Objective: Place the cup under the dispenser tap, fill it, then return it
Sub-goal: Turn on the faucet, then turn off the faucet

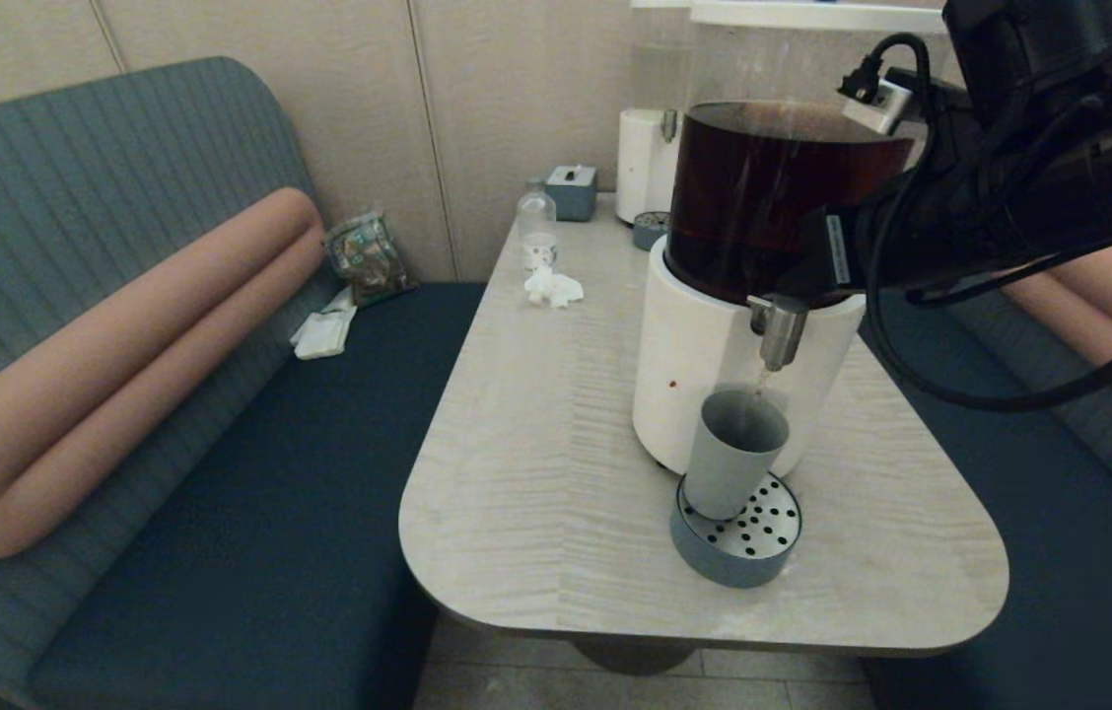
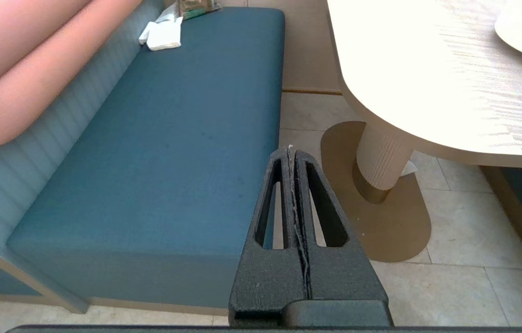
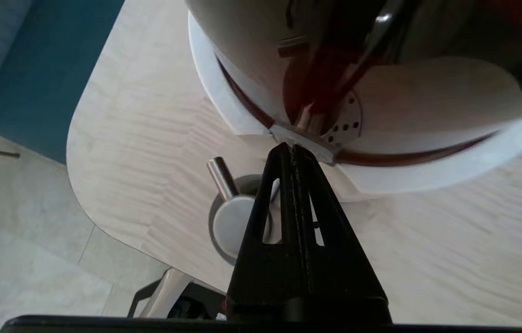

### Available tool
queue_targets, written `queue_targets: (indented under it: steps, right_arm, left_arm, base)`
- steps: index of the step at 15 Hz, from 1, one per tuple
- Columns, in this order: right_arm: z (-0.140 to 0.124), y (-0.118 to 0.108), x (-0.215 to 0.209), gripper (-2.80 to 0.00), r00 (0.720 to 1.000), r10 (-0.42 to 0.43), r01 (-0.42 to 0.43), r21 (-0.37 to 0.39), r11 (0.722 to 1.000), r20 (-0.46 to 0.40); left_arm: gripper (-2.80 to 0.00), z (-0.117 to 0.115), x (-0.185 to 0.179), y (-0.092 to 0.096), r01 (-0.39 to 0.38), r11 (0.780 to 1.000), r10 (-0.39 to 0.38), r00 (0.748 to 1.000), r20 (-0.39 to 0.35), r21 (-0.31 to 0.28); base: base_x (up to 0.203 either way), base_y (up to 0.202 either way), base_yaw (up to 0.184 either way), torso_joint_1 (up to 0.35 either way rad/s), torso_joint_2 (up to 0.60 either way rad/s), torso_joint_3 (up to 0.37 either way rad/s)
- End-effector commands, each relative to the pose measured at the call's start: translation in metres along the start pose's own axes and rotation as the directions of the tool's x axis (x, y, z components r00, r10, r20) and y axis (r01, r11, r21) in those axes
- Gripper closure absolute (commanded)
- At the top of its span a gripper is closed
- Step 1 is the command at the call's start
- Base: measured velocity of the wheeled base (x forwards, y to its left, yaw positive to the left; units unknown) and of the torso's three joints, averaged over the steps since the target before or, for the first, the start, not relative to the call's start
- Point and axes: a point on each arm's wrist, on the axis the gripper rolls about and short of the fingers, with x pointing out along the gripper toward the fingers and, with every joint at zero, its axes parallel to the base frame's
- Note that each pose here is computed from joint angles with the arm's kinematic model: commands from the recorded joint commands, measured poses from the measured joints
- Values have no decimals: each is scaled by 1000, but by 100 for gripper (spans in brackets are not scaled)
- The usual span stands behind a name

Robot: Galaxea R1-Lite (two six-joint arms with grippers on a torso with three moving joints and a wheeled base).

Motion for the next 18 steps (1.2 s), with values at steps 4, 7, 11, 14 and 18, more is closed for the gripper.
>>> queue_targets:
  steps: [4,7,11,14,18]
  right_arm:
    - [-1,-1,-18,0,1000,1,-1,2,1000,23]
    - [-9,-5,-31,0,1000,-5,5,2,1000,14]
    - [-26,-13,-52,0,998,-20,20,8,1000,58]
    - [-52,-18,-58,0,987,-31,35,-25,999,159]
    - [-98,-29,-71,0,956,-40,59,-57,997,290]
  left_arm:
    - [0,0,0,0,-1,1000,1,1000,1,0]
    - [0,0,0,0,-1,1000,1,1000,1,0]
    - [0,0,0,0,-1,1000,1,1000,1,0]
    - [0,0,0,0,-1,1000,1,1000,1,0]
    - [0,0,0,0,-1,1000,1,1000,1,0]
  base:
    - [0,0,0,0,0,0]
    - [0,0,0,0,0,0]
    - [0,0,0,0,0,0]
    - [0,0,0,0,0,0]
    - [0,0,0,0,0,0]
